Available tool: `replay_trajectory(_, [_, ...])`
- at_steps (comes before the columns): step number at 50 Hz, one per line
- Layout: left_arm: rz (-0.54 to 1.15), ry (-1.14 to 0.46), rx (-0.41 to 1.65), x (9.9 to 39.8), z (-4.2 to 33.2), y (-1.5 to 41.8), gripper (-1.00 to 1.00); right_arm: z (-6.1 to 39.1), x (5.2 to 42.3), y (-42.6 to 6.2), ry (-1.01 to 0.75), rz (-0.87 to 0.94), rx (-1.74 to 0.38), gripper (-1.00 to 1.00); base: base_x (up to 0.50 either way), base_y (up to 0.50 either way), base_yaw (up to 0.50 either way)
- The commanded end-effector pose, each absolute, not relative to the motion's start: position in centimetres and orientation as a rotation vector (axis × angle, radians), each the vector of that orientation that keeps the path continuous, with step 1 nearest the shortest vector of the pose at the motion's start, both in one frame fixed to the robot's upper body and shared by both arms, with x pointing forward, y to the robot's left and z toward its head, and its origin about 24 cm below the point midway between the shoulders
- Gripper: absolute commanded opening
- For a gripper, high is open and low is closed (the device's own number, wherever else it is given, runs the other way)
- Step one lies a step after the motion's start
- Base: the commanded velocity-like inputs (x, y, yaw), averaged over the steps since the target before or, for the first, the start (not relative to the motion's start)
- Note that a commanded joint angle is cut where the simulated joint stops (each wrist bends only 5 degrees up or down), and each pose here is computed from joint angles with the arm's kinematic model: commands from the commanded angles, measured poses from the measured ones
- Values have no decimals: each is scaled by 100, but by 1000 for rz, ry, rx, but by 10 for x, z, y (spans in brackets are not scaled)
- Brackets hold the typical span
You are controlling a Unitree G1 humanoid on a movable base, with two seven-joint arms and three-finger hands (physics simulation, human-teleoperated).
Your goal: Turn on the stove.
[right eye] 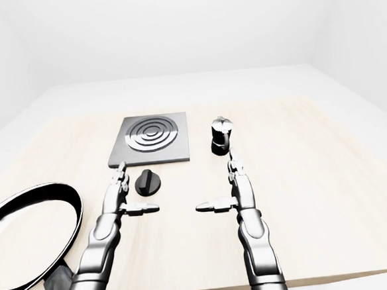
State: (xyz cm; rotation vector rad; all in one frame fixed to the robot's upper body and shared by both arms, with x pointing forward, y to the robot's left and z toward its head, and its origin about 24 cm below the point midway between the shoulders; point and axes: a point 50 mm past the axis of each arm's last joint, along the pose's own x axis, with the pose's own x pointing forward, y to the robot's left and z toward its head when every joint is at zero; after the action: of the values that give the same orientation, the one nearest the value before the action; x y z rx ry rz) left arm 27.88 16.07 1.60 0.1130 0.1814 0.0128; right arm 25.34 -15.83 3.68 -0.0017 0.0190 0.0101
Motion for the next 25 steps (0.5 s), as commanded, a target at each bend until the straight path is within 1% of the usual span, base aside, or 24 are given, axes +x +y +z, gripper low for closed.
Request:
replay_trajectory(1, [-2,204,129,281,11,159,100,36,254,-158,20,10,-2,100,0,0,0])
replay_trajectory(25, [-51,213,170,279,9,153,100,36,255,-159,26,3,4,100,0,0,0])
